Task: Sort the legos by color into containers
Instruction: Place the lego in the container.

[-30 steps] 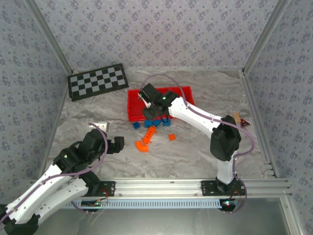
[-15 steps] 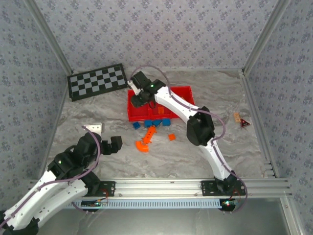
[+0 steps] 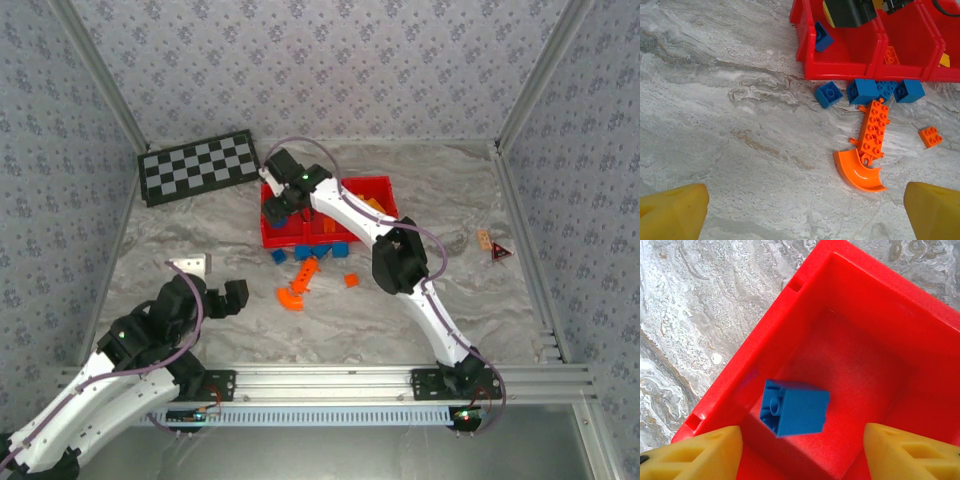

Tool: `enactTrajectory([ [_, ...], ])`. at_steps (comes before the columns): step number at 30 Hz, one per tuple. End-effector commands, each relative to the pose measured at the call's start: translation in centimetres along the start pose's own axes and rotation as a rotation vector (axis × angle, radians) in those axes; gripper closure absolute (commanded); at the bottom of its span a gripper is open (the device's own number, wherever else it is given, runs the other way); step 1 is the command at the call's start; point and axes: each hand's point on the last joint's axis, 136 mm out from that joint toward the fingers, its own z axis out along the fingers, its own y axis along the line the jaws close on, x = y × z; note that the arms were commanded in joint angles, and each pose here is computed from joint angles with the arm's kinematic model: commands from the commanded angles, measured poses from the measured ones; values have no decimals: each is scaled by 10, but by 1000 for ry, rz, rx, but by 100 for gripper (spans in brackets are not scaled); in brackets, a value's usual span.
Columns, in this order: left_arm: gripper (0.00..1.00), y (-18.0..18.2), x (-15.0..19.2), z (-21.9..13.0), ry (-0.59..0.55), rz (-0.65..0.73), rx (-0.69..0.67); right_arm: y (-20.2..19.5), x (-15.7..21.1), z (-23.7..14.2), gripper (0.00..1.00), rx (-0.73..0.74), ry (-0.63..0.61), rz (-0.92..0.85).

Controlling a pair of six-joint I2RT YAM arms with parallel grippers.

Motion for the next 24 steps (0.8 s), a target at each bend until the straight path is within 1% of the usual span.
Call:
enactTrajectory([
  [1,0,0,-2,2,-7,-18,-10,-1,-8,-25,32,21,-13,-4],
  [7,0,-2,2,7,22,-14,-17,-12,0,-65,30,70,7,57],
  [11,0,-3,4,12,35,-6,-21,-25,20,-96,26,96,-4,162],
  [15,0,-4,6,16,42,5,-25,-43,53,-121,21,127,-25,313],
  [19,0,-6,5,19,45,12,-25,-62,91,-130,19,174,-23,460],
  [24,0,-8,6,23,50,21,-22,-73,129,-123,19,211,-20,587],
])
